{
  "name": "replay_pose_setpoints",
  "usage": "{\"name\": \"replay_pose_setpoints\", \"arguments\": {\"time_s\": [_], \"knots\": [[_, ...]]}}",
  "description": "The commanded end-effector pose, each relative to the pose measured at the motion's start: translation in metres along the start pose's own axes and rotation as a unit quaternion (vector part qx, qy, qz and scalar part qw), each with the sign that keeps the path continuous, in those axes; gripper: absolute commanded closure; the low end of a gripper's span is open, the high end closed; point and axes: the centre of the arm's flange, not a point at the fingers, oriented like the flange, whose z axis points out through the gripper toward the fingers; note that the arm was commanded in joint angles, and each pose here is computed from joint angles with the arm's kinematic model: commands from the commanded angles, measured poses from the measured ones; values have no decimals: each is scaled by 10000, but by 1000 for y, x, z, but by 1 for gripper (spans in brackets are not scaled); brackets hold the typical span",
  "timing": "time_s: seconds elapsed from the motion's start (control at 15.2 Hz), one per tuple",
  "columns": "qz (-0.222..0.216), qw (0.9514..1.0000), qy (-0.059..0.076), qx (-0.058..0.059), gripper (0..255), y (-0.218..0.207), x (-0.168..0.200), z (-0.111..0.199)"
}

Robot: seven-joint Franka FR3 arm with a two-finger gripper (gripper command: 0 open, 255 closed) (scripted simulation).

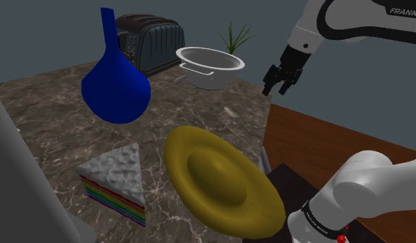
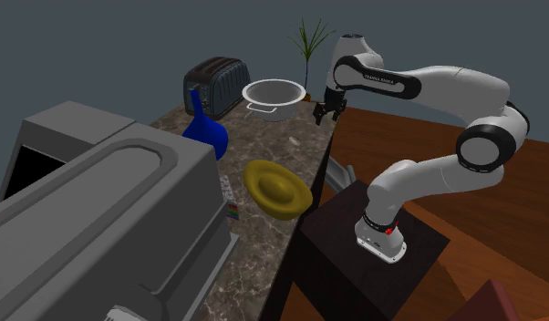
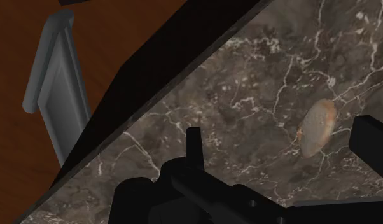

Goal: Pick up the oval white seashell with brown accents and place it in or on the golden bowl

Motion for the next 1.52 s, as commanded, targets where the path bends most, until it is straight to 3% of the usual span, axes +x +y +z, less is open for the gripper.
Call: {"name": "replay_pose_setpoints", "arguments": {"time_s": [0.0, 0.73, 1.19, 1.45], "knots": [[0, 10000, 0, 0, 0, 0, 0, 0], [-249, 9995, -171, 15, 0, -92, 70, 85], [-249, 9995, -171, 15, 0, -92, 69, 122], [-249, 9995, -171, 15, 0, -92, 69, 125]]}}
